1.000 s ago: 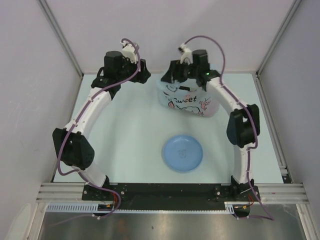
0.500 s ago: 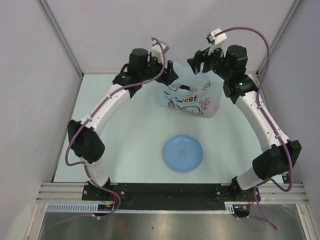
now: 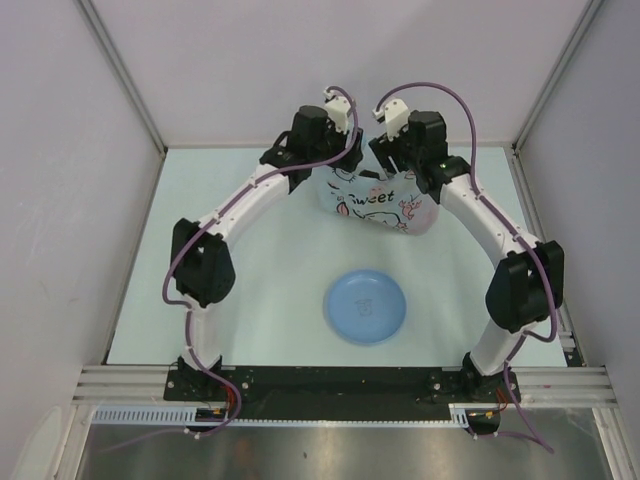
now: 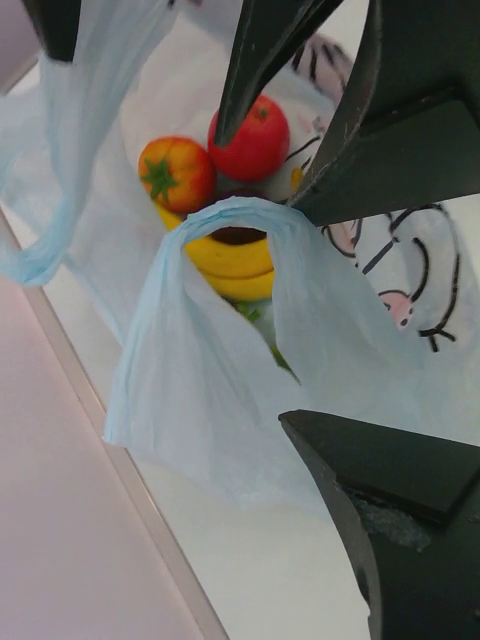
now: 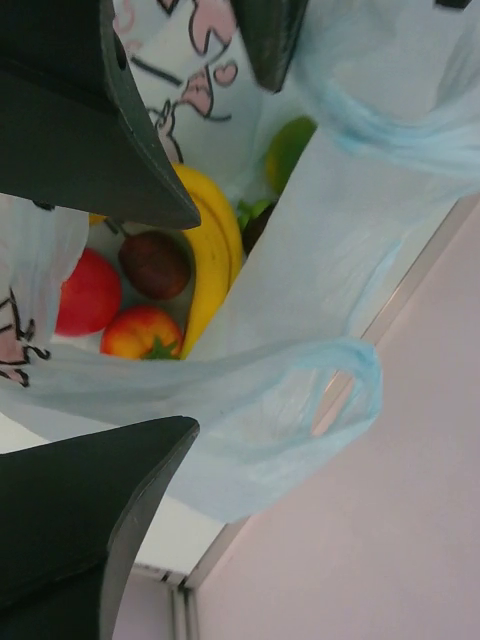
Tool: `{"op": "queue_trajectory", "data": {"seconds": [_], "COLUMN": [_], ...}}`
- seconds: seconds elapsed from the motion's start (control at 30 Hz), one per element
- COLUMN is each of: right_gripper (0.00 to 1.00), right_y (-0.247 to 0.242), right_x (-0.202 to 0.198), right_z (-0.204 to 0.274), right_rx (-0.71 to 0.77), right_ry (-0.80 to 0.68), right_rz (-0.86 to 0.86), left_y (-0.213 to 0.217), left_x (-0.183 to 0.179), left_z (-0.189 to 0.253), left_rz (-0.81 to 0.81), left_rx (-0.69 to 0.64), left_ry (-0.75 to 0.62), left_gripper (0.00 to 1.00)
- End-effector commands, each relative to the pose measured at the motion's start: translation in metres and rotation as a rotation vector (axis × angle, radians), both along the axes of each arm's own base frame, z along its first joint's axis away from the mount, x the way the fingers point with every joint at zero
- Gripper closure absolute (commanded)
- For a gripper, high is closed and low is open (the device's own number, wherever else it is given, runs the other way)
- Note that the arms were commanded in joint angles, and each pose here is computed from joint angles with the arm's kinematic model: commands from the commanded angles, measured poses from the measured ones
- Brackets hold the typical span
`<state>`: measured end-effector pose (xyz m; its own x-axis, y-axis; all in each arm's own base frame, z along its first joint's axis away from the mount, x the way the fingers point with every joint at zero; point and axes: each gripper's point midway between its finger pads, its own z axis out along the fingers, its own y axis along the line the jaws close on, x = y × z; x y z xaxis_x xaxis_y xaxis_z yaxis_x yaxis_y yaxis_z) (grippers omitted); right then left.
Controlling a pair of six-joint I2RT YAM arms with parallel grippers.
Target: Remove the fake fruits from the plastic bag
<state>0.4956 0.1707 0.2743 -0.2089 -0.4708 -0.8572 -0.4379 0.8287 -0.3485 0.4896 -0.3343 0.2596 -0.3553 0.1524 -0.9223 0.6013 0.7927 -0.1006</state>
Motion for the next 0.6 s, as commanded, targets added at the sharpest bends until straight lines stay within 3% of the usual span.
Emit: {"op": "queue_trajectory", "data": {"seconds": [0.0, 0.07, 0.17, 0.2, 0.23, 0.27, 0.3, 0.33, 0.43, 0.57], "right_gripper": [0.2, 0.2, 0.29, 0.46, 0.56, 0.67, 0.89, 1.0, 1.0, 1.0], "right_y": [-0.021, -0.021, -0.025, -0.031, -0.032, -0.033, -0.034, -0.045, -0.056, -0.066], "right_x": [0.021, 0.027, 0.039, 0.045, 0.05, 0.061, 0.068, 0.085, 0.112, 0.118], "right_z": [0.01, 0.013, 0.019, 0.018, 0.017, 0.023, 0.023, 0.032, 0.078, 0.165], "right_rx": [-0.084, -0.09, -0.082, -0.069, -0.06, -0.041, -0.023, -0.006, 0.097, 0.216], "right_ry": [-0.093, -0.118, -0.156, -0.153, -0.152, -0.161, -0.159, -0.179, -0.271, -0.472], "right_rz": [-0.09, -0.094, -0.111, -0.117, -0.118, -0.12, -0.124, -0.144, -0.164, -0.159], "left_y": [-0.002, -0.01, -0.018, -0.019, -0.021, -0.023, -0.022, -0.018, -0.006, 0.013], "left_x": [0.029, 0.035, 0.039, 0.039, 0.04, 0.042, 0.045, 0.053, 0.069, 0.069], "left_z": [0.027, 0.026, 0.039, 0.044, 0.051, 0.061, 0.067, 0.083, 0.115, 0.184], "left_rz": [0.094, 0.078, 0.049, 0.04, 0.033, 0.028, 0.023, 0.032, 0.041, 0.055], "left_rx": [-0.014, -0.018, -0.036, -0.037, -0.049, -0.057, -0.039, -0.051, -0.063, -0.125], "left_ry": [-0.118, -0.132, -0.174, -0.194, -0.217, -0.242, -0.278, -0.331, -0.417, -0.576], "left_gripper": [0.24, 0.27, 0.4, 0.59, 0.71, 0.89, 0.98, 1.0, 1.0, 1.0]}}
